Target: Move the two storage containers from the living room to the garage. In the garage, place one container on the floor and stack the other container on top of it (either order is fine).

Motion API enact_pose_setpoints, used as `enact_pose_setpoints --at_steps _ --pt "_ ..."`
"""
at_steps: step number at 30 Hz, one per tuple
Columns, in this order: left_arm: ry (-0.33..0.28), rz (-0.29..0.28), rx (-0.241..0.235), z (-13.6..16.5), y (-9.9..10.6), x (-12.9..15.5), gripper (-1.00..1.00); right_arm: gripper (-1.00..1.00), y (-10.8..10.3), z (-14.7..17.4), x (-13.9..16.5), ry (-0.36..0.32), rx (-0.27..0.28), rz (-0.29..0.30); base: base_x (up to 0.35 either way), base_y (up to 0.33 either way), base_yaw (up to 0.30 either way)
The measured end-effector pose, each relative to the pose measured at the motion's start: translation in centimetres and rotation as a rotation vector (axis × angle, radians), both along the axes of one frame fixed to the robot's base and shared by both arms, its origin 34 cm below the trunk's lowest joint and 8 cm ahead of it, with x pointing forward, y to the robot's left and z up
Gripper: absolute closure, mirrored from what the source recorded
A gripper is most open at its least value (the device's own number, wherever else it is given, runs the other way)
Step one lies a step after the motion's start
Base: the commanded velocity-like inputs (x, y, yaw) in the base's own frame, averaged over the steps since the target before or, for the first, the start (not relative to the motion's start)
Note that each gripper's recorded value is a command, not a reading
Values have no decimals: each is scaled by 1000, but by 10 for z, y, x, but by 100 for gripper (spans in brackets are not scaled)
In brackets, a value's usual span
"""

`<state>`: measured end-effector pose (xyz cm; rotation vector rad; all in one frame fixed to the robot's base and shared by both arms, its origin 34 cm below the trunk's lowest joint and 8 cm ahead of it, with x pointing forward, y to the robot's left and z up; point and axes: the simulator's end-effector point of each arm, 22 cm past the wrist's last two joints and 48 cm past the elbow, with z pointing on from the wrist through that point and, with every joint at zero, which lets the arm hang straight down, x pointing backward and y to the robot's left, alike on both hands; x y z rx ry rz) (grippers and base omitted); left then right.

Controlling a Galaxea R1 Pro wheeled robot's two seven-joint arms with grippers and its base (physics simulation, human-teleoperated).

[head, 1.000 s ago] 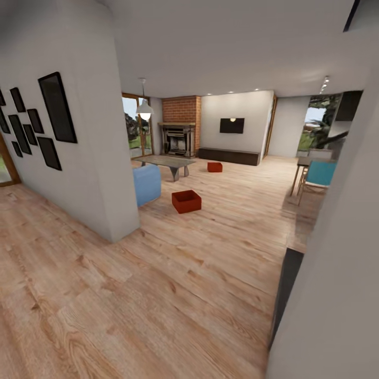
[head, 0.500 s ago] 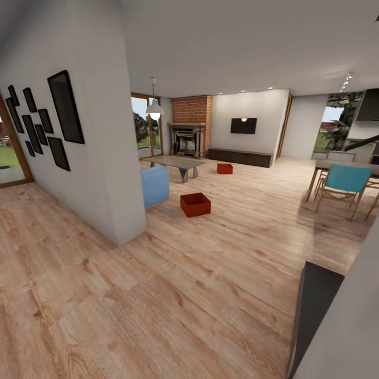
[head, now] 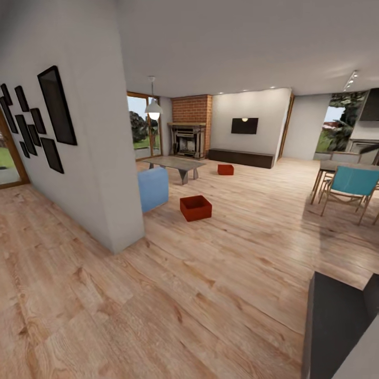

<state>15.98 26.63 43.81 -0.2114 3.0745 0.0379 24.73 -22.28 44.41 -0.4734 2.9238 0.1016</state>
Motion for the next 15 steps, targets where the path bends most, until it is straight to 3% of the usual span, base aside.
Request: enact_pose_setpoints --at_steps 15 --pt "0 0 0 0 0 0 -100 -100 0 0 0 0 0 -1 321 0 0"
